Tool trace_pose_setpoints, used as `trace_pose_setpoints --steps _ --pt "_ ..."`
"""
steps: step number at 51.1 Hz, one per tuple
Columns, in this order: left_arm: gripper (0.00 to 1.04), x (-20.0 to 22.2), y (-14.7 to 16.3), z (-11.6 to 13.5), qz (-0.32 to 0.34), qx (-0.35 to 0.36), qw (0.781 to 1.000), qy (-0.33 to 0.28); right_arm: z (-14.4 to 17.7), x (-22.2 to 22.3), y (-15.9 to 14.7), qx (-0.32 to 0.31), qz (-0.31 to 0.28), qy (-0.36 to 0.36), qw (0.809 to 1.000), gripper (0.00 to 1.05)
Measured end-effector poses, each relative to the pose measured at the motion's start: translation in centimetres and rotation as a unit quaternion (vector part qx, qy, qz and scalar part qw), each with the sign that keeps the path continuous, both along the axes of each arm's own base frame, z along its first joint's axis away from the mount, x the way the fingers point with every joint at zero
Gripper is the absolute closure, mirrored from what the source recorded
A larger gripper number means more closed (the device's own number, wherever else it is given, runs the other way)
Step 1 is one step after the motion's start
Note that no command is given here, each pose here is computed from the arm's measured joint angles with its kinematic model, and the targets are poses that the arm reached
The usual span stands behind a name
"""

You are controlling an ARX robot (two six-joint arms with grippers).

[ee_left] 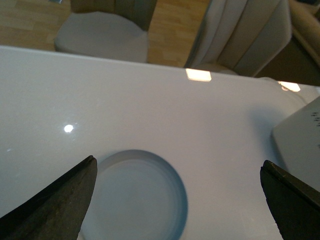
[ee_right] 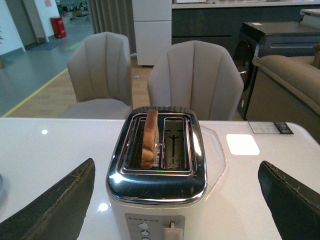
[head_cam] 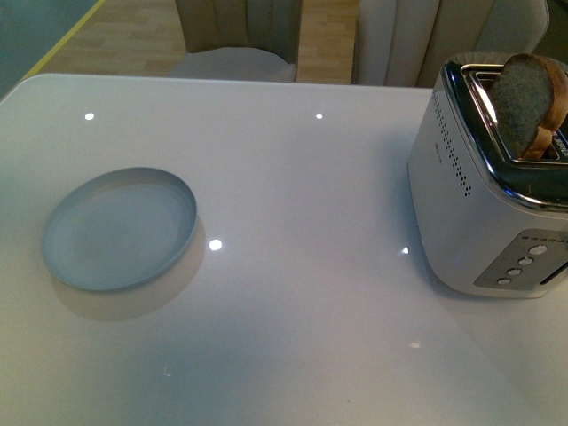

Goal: Left arm holds plate, right arm toasts bread

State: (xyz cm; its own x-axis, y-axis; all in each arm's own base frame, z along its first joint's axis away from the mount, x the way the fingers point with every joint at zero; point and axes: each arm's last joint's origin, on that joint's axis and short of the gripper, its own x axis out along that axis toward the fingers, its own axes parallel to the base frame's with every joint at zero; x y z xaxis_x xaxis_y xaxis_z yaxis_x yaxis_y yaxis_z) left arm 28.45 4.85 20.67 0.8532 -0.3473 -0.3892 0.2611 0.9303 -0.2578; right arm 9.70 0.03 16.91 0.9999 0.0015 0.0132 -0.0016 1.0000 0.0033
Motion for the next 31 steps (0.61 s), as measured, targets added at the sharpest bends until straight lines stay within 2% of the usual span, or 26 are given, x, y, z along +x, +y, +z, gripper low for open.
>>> trace_pose_setpoints --steps 3,6,8,12,17,23,29,31 --pt "0.11 -0.2 -0.4 0.0 0.027 0.023 0.999 -0.033 0.0 0.0 0.0 0.0 0.0 0.0 1.0 0.09" --pt "0.2 -0.6 -0.7 -0.4 0.092 0.065 0.989 -0.1 0.0 0.0 0.0 0.0 0.0 0.0 1.0 0.09" --pt "0.31 -1.9 -1.1 -1.4 0.143 0.087 0.974 -0.153 0.0 0.0 0.0 0.0 -0.001 0.0 1.0 0.09" --pt "0.43 -3.5 -1.6 -1.7 0.159 0.092 0.964 -0.194 0.0 0.0 0.0 0.0 0.0 0.0 1.0 0.09" --pt "0.59 -5.1 -2.2 -1.4 0.165 0.093 0.957 -0.218 0.0 0.0 0.0 0.0 0.0 0.0 1.0 0.09" --pt "0.77 -6.7 -2.8 -1.9 0.162 0.093 0.958 -0.218 0.0 0.0 0.0 0.0 0.0 0.0 1.0 0.09" --pt "1.02 -8.5 -3.4 -2.7 0.16 0.093 0.959 -0.213 0.0 0.0 0.0 0.0 0.0 0.0 1.0 0.09" --pt "1.02 -9.2 -3.6 -2.8 0.161 0.094 0.959 -0.214 0.0 0.0 0.0 0.0 0.0 0.0 1.0 0.09"
